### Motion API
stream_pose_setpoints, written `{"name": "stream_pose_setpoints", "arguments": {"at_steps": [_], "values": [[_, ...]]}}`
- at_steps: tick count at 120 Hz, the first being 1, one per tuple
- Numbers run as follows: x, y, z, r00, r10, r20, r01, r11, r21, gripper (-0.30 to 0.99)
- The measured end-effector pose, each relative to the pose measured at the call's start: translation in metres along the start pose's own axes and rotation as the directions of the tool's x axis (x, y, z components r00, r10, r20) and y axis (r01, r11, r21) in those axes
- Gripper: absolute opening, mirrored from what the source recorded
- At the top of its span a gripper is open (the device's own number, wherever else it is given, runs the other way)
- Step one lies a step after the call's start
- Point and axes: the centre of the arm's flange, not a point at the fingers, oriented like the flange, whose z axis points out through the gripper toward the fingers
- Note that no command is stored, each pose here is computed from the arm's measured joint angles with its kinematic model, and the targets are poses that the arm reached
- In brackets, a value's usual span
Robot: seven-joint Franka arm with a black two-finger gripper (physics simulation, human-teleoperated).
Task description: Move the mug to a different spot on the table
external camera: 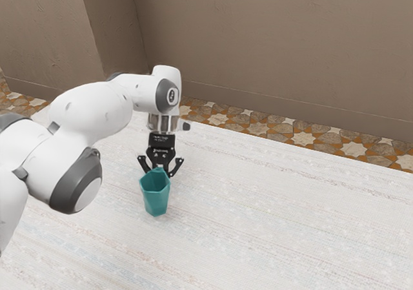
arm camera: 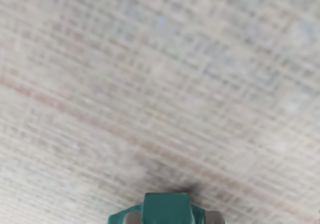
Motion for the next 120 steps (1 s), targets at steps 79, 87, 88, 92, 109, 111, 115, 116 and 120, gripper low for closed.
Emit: {"name": "stream_pose_setpoints", "arguments": {"at_steps": [79,87,88,92,109,111,115,116,120], "values": [[-0.005,-0.003,-0.043,0.997,0.035,-0.068,-0.042,0.994,-0.104,0.62],[-0.052,-0.011,-0.103,0.987,0.068,-0.147,-0.089,0.987,-0.138,0.64],[-0.059,-0.012,-0.111,0.985,0.074,-0.157,-0.096,0.985,-0.140,0.64],[-0.098,-0.016,-0.142,0.974,0.113,-0.198,-0.144,0.978,-0.148,0.65],[-0.284,-0.032,-0.215,0.855,0.376,-0.359,-0.407,0.913,-0.013,0.67],[-0.300,-0.033,-0.215,0.837,0.405,-0.369,-0.433,0.902,0.008,0.67],[-0.323,-0.034,-0.210,0.804,0.456,-0.381,-0.475,0.879,0.051,0.67],[-0.327,-0.033,-0.208,0.797,0.468,-0.383,-0.483,0.873,0.062,0.68],[-0.335,-0.028,-0.201,0.774,0.504,-0.383,-0.506,0.856,0.104,0.68]]}}
